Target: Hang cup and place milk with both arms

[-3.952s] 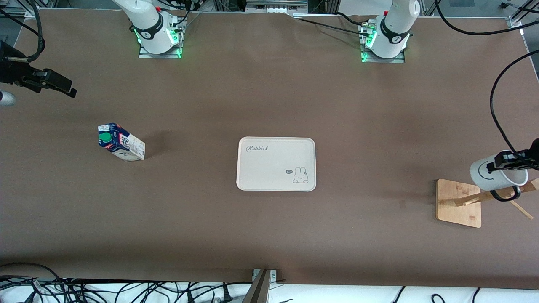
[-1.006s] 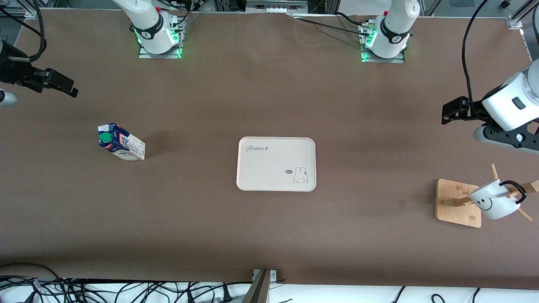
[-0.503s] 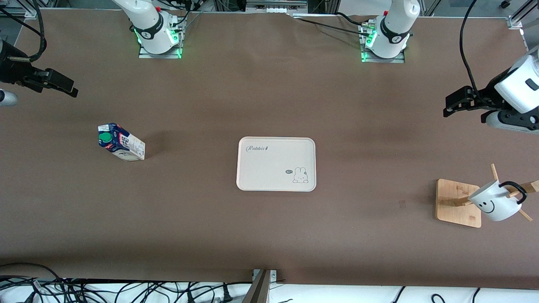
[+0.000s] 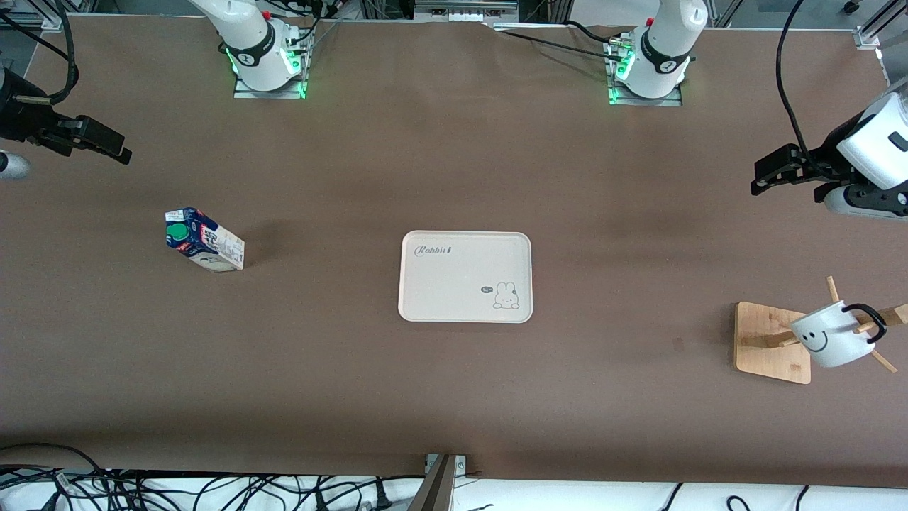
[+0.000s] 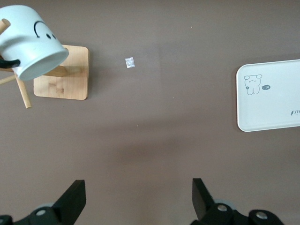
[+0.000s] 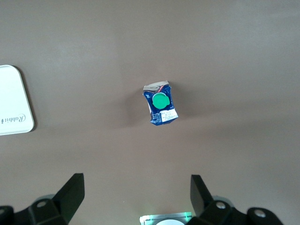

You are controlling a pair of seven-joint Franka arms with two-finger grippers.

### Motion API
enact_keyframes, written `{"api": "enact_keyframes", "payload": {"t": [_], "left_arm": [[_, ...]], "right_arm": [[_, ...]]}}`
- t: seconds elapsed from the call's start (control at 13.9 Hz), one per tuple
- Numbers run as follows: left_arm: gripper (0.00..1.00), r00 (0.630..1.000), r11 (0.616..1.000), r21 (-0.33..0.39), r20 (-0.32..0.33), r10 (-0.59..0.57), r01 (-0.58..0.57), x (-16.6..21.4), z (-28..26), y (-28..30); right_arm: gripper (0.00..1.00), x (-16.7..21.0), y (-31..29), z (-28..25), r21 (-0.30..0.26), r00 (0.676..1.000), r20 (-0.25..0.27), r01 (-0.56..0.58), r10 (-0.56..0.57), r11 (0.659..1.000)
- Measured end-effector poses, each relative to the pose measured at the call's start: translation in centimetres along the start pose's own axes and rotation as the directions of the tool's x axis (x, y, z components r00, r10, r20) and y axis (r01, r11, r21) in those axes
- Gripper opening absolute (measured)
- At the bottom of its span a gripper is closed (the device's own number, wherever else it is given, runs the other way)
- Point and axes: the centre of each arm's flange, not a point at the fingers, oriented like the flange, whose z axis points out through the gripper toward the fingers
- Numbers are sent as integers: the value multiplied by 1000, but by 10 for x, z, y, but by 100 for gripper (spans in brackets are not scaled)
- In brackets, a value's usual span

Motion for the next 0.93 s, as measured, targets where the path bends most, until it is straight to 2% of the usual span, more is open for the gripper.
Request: {"api": "enact_keyframes", "payload": {"t": [0.29,0.65,0.93], "left_arm": [[100,1000,1000,21,4,-10,10,-1,2,-5],[100,987,986,34,-6,-161,161,0,1,-4],[100,986,985,31,-30,-167,167,0,-3,-4]], "right_arm": [[100,0,0,0,0,1000,0,0,0,1000],[100,0,0,0,0,1000,0,0,0,1000],[100,0,0,0,0,1000,0,0,0,1000]]}}
